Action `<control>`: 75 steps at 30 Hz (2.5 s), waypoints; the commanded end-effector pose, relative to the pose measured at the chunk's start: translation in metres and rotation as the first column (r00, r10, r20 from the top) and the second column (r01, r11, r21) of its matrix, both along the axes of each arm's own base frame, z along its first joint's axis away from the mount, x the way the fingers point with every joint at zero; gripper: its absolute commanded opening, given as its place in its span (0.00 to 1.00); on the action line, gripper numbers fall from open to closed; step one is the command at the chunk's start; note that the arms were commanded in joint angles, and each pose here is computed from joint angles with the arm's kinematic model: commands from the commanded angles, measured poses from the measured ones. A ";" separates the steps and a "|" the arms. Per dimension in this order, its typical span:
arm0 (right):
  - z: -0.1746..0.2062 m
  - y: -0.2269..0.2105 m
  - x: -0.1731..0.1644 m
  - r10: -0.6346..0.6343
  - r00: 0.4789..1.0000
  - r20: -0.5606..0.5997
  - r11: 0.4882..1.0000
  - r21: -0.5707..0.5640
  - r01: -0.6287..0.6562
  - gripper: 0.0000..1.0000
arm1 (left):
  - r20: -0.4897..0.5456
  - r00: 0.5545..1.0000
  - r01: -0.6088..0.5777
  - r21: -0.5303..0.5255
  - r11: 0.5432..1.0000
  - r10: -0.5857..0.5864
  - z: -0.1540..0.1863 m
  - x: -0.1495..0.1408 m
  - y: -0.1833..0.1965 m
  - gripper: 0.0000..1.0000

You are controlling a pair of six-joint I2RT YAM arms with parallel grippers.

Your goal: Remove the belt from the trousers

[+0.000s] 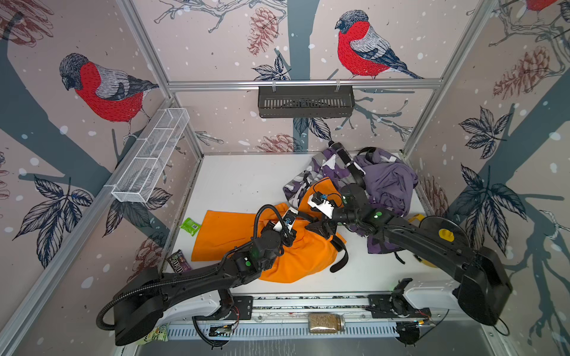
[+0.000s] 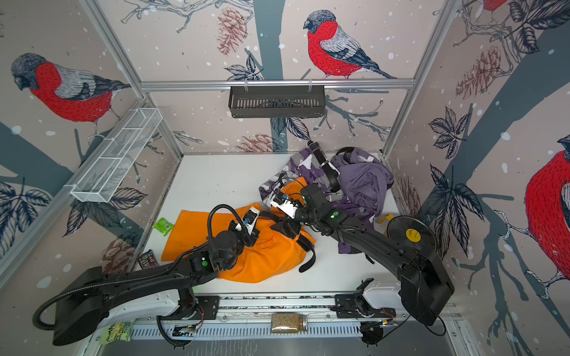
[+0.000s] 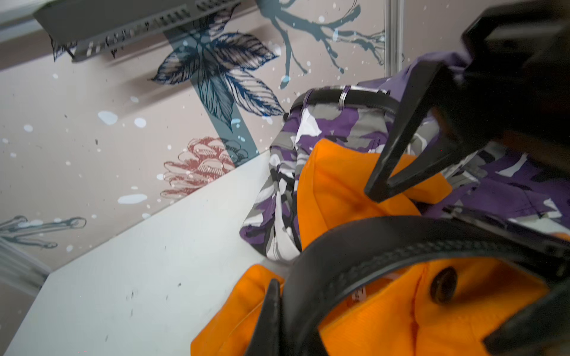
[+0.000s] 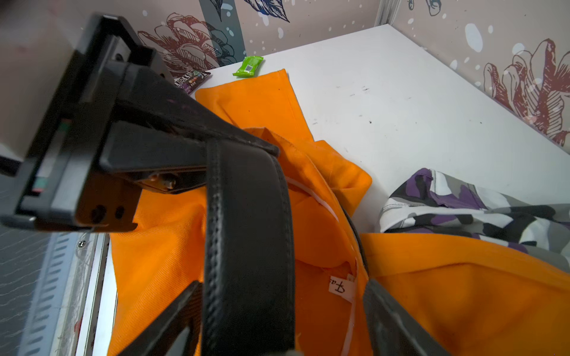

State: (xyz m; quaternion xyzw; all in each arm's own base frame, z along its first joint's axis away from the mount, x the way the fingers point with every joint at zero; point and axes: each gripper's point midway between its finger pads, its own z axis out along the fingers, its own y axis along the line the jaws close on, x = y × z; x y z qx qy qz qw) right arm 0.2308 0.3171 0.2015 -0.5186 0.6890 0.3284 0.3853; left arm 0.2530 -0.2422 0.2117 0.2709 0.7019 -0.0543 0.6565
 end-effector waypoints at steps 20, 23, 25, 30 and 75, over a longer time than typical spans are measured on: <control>0.022 -0.011 -0.007 -0.048 0.999 -0.009 0.989 0.139 0.049 0.85 | 0.130 0.991 0.045 -0.081 0.996 -0.034 0.047 0.007 -0.011 0.00; 0.014 -0.007 -0.007 -0.049 0.998 -0.025 0.992 0.119 0.052 0.85 | 0.131 0.991 0.045 -0.085 0.995 -0.034 0.048 0.007 -0.011 0.00; 0.011 -0.004 -0.008 -0.044 0.999 -0.031 0.992 0.113 0.048 0.84 | 0.127 0.991 0.042 -0.082 0.996 -0.031 0.047 0.007 -0.011 0.00; 0.012 -0.006 -0.006 -0.070 0.997 -0.023 0.992 0.100 0.072 0.75 | 0.123 0.992 0.032 -0.079 0.996 -0.022 0.046 0.007 -0.008 0.00; 0.008 -0.016 -0.010 -0.142 0.990 0.022 0.989 0.041 0.141 0.07 | 0.089 0.995 -0.040 -0.079 0.996 0.047 0.035 0.009 0.010 0.00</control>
